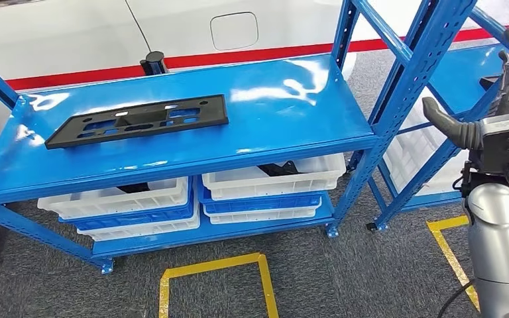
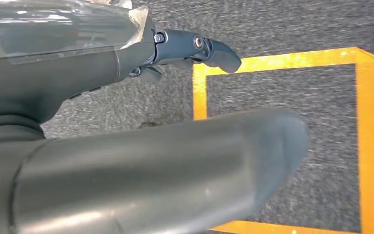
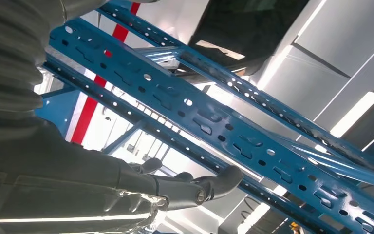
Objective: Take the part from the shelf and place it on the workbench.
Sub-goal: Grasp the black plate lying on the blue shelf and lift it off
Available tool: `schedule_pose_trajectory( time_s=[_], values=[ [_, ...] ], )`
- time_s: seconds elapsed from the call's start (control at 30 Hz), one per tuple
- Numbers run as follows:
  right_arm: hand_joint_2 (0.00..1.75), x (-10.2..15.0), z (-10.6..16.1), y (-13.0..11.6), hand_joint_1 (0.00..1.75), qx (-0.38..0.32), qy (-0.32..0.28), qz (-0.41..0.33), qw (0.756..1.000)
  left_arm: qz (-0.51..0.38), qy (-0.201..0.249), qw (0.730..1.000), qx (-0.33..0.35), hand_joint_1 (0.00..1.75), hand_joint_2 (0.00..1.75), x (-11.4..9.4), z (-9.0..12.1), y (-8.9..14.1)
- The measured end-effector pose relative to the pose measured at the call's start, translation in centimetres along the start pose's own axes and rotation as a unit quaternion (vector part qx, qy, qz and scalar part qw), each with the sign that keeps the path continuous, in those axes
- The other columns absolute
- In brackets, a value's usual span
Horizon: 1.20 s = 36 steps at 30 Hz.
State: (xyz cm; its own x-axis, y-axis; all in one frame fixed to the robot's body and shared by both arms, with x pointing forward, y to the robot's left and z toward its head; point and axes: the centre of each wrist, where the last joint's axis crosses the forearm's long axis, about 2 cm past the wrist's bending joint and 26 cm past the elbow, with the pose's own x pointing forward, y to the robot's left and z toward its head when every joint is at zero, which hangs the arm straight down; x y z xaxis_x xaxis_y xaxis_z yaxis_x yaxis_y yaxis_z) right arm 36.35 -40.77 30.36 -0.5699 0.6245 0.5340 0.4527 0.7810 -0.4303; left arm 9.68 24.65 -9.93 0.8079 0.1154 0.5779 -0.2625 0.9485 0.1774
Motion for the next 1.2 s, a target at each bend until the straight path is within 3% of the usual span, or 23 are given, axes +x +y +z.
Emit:
schedule_pose_trajectory(
  time_s=[1.2],
  values=[
    [1.75, -0.02, 0.56, 0.37, 0.00, 0.015, 0.001, 0.003, 1.000, 0.005, 0.007, 1.000, 0.001, 0.00, 0.00, -0.53, 0.19, 0.15]
  ],
)
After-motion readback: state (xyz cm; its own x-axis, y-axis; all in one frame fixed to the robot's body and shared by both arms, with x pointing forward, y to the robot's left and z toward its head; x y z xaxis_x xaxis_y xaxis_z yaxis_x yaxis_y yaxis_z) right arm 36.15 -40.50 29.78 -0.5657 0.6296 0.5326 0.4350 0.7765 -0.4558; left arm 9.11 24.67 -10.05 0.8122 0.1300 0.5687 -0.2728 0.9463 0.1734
